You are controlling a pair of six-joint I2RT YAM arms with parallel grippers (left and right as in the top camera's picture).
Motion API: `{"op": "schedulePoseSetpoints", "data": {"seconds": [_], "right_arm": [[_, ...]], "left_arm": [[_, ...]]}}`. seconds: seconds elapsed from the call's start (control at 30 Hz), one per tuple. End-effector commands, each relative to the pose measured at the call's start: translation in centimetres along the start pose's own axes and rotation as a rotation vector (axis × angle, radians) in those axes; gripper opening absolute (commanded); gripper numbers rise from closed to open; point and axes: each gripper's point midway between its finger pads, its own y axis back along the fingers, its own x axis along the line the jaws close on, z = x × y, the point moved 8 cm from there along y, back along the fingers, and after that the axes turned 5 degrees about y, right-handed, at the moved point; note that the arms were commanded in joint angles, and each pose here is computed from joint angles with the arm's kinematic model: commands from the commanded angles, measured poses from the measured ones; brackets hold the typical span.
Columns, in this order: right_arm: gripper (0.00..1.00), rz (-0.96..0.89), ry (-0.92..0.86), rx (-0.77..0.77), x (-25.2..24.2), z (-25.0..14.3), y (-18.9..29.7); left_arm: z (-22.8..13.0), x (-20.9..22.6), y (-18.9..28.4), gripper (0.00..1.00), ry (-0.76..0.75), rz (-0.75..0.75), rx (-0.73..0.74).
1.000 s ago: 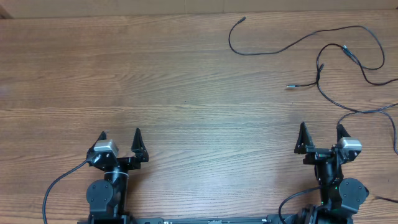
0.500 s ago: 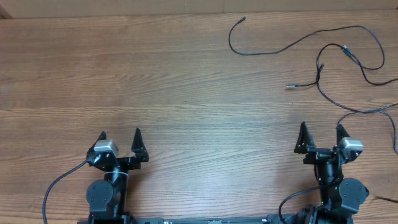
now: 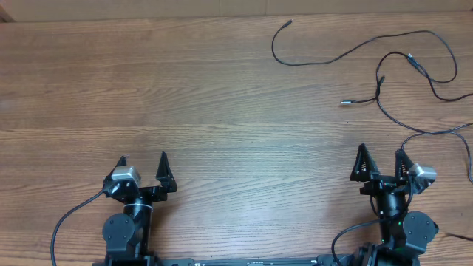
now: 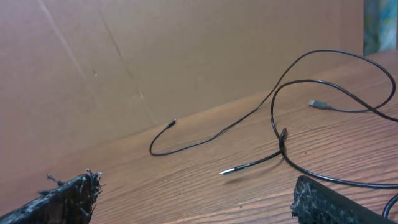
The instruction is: Untangle cables
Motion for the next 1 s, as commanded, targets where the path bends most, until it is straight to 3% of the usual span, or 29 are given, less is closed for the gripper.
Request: {"op": "schedulePoseSetpoints", "data": {"seconds": [0.0, 0.1, 0.4, 0.97], "right_arm": [[1.0, 0.003, -0.01, -0.005, 0.0, -0.2, 0.0], [1.0, -0.033, -0.001, -0.013, -0.4, -0.1, 0.0], [1.0, 0.012, 0.326, -0.003, 0.3, -0.3, -0.1], [1.0, -0.019, 0.276, -0.003, 0.6, -0.4, -0.2]], "left_arm": [[0.0, 0.0, 0.0, 1.0, -0.011, -0.004, -0.006], [0.0, 0.0, 0.0, 1.0, -0.012, -0.004, -0.006], [0.0, 0.0, 0.0, 1.0, -0.011, -0.004, -0.006], [0.0, 0.0, 0.0, 0.99, -0.011, -0.004, -0.006]]}}
